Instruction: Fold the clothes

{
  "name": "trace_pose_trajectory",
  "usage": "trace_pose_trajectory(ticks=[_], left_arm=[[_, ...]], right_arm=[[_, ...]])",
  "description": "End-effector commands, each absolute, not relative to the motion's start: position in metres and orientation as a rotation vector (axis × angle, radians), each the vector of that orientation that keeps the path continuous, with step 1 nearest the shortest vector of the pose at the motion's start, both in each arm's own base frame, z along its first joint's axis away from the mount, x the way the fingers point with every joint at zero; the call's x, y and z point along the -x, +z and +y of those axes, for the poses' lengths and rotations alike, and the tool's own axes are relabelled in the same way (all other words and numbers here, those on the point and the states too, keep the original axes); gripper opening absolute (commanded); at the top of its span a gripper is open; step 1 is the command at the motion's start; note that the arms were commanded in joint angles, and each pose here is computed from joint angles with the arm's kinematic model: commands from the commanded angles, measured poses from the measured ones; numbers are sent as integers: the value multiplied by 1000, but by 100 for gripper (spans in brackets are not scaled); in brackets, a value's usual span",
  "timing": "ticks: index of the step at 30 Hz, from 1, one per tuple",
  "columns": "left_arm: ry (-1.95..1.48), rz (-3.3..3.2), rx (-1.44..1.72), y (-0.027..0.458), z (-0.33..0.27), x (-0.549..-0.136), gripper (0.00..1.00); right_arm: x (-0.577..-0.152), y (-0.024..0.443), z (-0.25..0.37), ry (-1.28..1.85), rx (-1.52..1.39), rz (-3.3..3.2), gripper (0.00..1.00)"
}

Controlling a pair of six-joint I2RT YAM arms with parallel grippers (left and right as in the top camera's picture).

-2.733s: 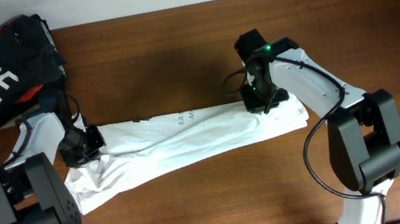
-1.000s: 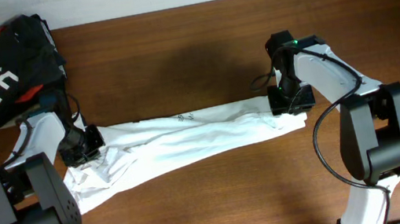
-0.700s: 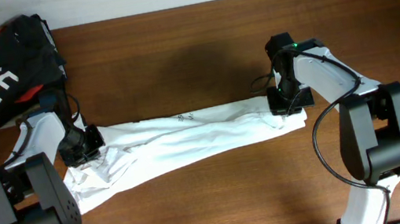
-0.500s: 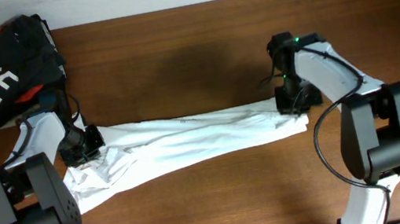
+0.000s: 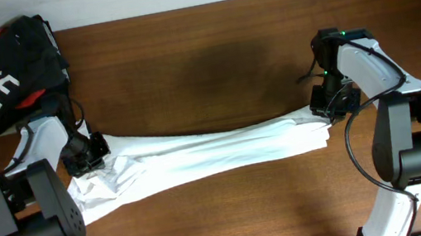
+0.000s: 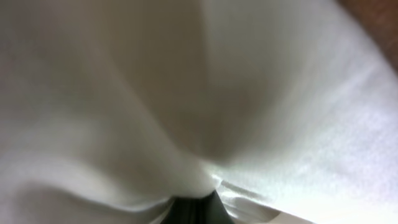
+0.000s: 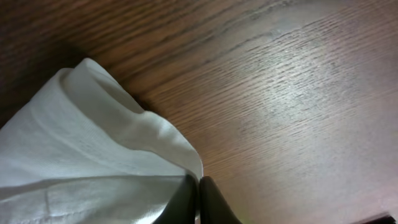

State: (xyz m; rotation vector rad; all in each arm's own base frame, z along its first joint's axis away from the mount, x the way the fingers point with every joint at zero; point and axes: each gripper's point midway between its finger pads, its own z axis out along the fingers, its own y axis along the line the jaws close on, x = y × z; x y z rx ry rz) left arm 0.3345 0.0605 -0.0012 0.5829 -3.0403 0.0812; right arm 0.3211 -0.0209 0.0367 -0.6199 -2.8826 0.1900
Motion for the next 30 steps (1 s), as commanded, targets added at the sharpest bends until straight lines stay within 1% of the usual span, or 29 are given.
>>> trace_pose_trajectory(ticks=[1, 2, 3, 6, 7, 8, 9, 10, 11, 12, 13, 14, 15, 18, 21, 24, 28, 30], left_arm=[[-45, -2940, -571, 4, 78, -318, 0], [-26, -2959, -576, 16, 77, -322, 0], [-7, -2987, -583, 30, 75, -328, 0], [13, -3099, -606, 70, 76, -340, 1], [13, -3145, -614, 86, 76, -342, 4], [37, -3175, -619, 100, 73, -340, 7], [101, -3202, -619, 112, 65, -340, 7], [192, -3221, -613, 121, 56, -340, 6], [299, -3235, -580, 127, 43, -342, 2], [414, -3244, -477, 132, 26, -343, 0], [488, -3227, -375, 132, 9, -339, 0], [486, -3199, -325, 127, -4, -333, 0], [485, -3159, -251, 117, -21, -322, 0], [494, -3073, -98, 88, -58, -296, 0], [481, -3038, -74, 57, -72, -279, 0], [465, -3033, -113, 37, -67, -270, 0], [406, -3030, -261, 19, -40, -263, 0], [402, -3019, -387, 16, -25, -263, 0]], right_arm=[[-317, 43, -48, 322, 708, -2871, 43], [-318, 45, -50, 322, 714, -2875, 60], [-319, 51, -52, 319, 730, -2882, 64], [-325, 80, -64, 304, 803, -2920, 65], [-327, 96, -67, 284, 829, -2948, 63], [-331, 112, -60, 190, 785, -3007, 59], [-339, 130, -39, -9, 660, -3103, 53], [-343, 143, -18, -173, 545, -3161, 45], [-345, 151, 0, -295, 469, -3187, 40], [-347, 157, 19, -397, 408, -3194, 37], [-347, 156, 32, -423, 352, -3196, 32], [-348, 150, 46, -423, 275, -3195, 23], [-348, 139, 65, -432, 196, -3184, 17], [-344, 109, 106, -428, 43, -3146, 16], [-335, 82, 129, -401, 8, -3082, 16], [-329, 61, 136, -370, 34, -3018, 14], [-327, 35, 133, -321, 47, -2964, 14], [-327, 21, 131, -285, 52, -2947, 18]])
